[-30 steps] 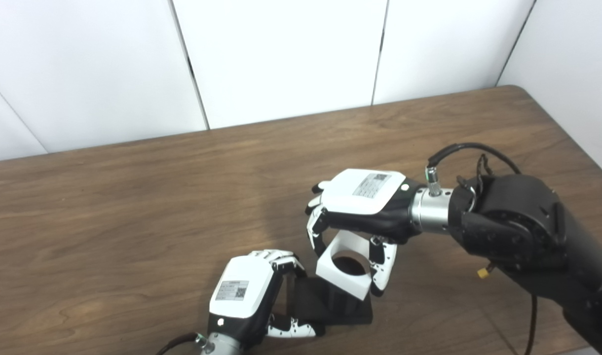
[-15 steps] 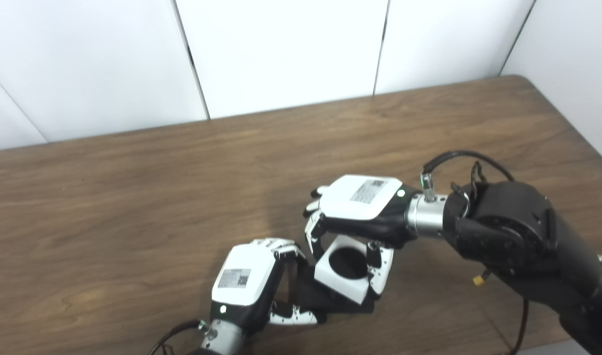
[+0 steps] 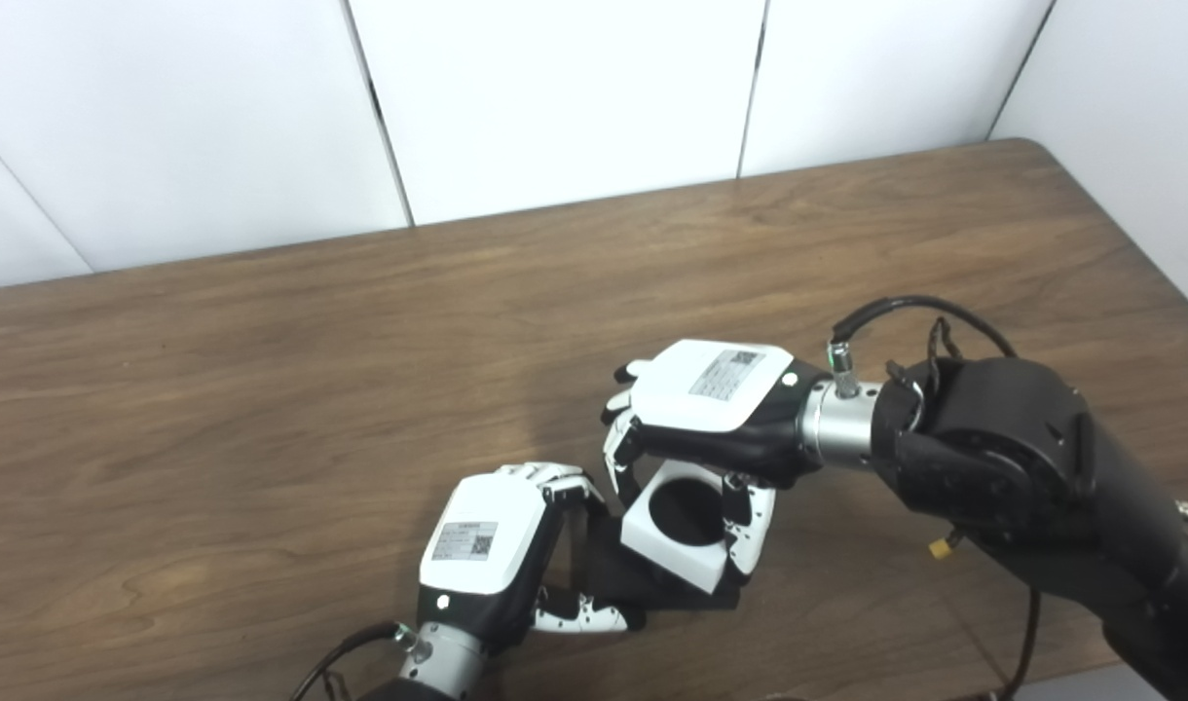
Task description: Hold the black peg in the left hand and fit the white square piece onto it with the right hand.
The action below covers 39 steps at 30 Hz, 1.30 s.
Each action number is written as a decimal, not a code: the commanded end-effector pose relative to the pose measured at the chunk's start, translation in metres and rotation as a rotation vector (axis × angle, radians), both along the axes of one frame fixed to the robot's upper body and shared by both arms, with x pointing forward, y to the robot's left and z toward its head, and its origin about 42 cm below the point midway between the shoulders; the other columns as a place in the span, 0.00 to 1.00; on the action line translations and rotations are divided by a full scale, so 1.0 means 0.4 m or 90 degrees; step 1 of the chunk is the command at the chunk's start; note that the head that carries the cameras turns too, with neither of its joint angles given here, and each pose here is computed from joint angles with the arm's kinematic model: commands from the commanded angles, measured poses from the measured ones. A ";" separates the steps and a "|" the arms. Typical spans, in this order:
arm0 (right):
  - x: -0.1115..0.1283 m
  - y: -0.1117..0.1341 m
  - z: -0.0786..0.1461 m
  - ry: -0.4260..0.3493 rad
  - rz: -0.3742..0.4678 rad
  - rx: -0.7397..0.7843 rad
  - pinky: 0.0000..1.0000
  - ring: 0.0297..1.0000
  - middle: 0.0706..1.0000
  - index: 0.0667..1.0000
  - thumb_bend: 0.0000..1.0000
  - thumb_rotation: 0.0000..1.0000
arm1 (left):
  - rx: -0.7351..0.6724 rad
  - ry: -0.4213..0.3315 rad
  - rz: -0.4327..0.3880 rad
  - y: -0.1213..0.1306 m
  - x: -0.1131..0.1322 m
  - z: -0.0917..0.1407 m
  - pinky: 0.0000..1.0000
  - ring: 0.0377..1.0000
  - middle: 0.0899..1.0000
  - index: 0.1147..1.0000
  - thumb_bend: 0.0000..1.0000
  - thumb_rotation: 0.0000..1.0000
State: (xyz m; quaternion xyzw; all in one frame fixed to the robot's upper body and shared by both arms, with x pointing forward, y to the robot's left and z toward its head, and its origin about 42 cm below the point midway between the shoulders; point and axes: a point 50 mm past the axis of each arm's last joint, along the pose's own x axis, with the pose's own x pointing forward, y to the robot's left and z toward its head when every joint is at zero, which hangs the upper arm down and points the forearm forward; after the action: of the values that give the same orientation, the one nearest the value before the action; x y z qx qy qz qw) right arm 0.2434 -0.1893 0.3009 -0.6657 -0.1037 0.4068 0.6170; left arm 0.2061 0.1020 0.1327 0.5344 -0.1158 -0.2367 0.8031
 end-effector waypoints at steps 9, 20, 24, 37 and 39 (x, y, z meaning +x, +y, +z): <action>-0.018 0.012 -0.009 -0.053 0.022 -0.036 0.98 0.91 0.76 0.46 0.52 0.15 | 0.047 0.049 -0.003 -0.001 -0.007 -0.030 0.76 0.77 0.73 0.42 0.52 0.05; -0.004 0.000 0.012 -0.049 0.009 0.004 0.97 0.91 0.78 0.54 0.79 0.25 | 0.049 0.051 -0.001 -0.003 -0.006 -0.028 0.76 0.77 0.73 0.42 0.52 0.05; 0.002 -0.004 0.025 -0.041 0.010 0.013 1.00 0.92 0.79 0.60 0.98 0.42 | 0.052 0.052 -0.001 -0.003 -0.006 -0.028 0.76 0.77 0.73 0.42 0.52 0.05; 0.021 -0.009 0.060 -0.034 0.010 0.006 1.00 0.97 0.90 0.73 1.00 0.52 | 0.054 0.050 -0.004 -0.003 -0.004 -0.028 0.76 0.77 0.73 0.42 0.52 0.05; 0.021 -0.009 0.062 -0.036 0.006 0.006 1.00 0.98 0.91 0.76 1.00 0.51 | 0.055 0.050 -0.004 -0.002 -0.004 -0.028 0.76 0.77 0.73 0.42 0.52 0.05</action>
State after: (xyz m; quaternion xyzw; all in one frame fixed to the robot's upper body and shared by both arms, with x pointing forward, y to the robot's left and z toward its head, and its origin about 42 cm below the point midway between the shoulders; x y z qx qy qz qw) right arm 0.2504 -0.1890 0.3146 -0.6590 -0.1395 0.3952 0.6245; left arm 0.2068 0.1008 0.1348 0.5385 -0.1116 -0.2374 0.8008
